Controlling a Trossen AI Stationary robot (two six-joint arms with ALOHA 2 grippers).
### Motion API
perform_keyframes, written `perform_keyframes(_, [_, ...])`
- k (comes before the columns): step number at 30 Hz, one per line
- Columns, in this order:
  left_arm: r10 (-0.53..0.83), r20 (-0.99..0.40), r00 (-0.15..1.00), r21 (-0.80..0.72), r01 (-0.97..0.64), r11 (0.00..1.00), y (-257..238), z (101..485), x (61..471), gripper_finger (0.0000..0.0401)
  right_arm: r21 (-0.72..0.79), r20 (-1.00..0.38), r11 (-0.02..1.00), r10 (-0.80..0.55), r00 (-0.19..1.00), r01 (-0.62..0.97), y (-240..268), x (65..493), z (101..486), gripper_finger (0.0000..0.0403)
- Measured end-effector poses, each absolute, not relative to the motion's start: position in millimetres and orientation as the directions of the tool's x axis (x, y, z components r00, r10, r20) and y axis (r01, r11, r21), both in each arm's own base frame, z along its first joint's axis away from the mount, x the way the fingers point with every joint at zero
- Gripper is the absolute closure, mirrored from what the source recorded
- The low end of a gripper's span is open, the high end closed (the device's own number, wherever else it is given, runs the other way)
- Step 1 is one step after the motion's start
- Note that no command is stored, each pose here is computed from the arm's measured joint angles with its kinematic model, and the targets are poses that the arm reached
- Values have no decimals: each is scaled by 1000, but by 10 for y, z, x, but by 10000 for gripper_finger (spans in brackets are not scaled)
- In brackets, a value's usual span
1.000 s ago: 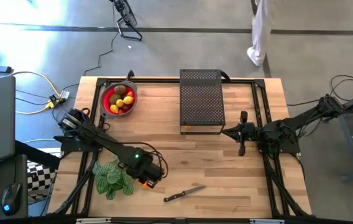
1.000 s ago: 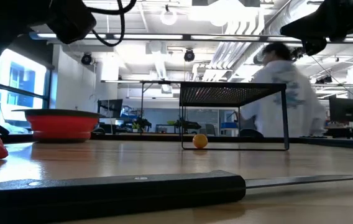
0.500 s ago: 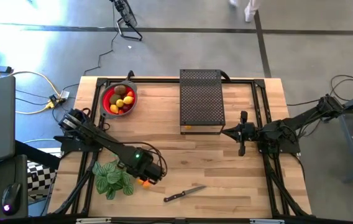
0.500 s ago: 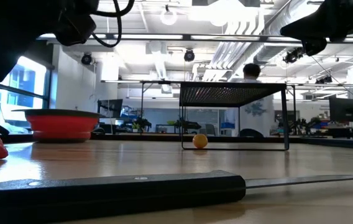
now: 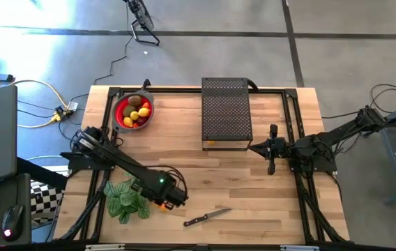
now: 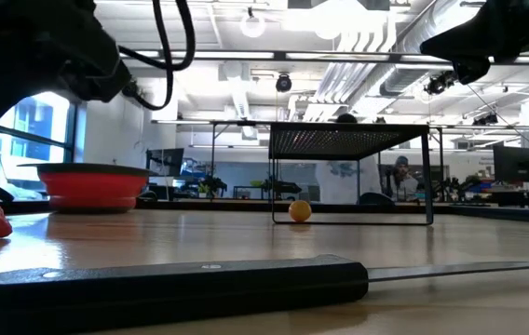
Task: Pick & Place Fruit
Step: Put the red strawberry into the strainer bowl
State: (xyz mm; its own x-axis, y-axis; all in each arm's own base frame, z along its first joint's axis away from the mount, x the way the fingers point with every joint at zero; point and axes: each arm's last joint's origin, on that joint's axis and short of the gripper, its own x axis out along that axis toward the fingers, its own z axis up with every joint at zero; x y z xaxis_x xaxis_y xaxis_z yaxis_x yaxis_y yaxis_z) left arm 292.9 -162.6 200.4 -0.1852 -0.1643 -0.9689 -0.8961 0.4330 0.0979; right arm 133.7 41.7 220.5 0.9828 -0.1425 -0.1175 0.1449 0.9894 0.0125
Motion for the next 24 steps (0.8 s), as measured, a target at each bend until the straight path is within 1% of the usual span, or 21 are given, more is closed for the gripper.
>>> perform_keyframes(4, [-145, -965, -218, 136, -892, 432, -1616, 1980, 2910, 286, 13, -118, 989, -143, 983, 145, 417, 1338, 2204, 400])
perform_keyframes(12, [-128, -971, -201, 132, -900, 416, -1622, 1974, 2917, 286, 12, -118, 989, -142, 983, 145, 417, 1337, 2204, 400])
perform_keyframes(20, [-119, -966, -228, 159, -893, 420, -1673, 1874, 2928, 286, 12, -119, 989, -143, 983, 145, 417, 1338, 2203, 400])
perform_keyframes(24, [-110, -968, -224, 160, -894, 418, -1669, 1872, 2929, 286, 12, -119, 989, -143, 983, 145, 417, 1338, 2203, 400])
